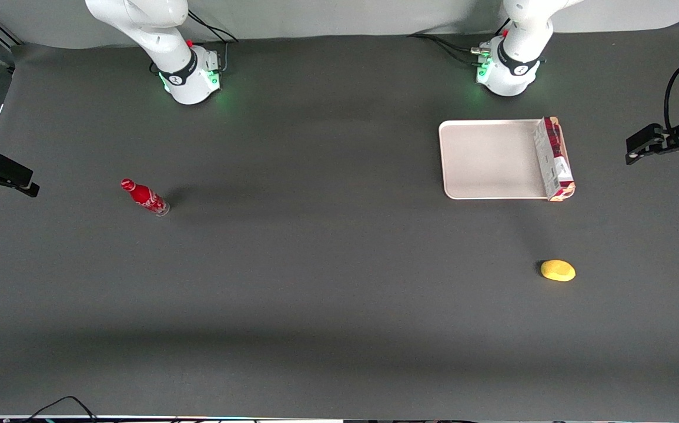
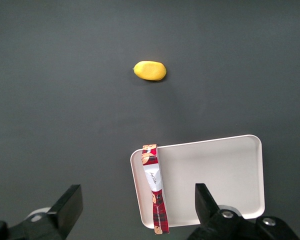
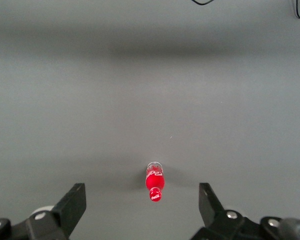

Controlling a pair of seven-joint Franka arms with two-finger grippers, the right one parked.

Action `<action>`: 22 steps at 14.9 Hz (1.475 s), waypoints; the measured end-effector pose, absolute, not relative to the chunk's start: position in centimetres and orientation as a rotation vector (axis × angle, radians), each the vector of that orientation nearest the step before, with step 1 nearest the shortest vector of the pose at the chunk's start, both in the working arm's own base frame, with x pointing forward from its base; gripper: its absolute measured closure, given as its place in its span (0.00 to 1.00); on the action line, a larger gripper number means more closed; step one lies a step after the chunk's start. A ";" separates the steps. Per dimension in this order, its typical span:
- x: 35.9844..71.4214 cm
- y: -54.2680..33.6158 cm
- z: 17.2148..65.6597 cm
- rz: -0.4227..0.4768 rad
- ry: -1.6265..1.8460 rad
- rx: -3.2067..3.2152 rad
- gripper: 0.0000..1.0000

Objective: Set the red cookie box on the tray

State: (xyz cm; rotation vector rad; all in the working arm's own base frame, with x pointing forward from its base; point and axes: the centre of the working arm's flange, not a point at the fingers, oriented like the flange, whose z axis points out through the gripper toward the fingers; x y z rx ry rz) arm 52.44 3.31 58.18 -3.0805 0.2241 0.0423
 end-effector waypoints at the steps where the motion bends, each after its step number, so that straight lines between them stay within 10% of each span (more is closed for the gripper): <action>1: 52.5 2.4 58.3 0.049 0.236 -3.082 0.00; 22: 57.8 -3.4 56.9 0.047 0.058 -3.084 0.00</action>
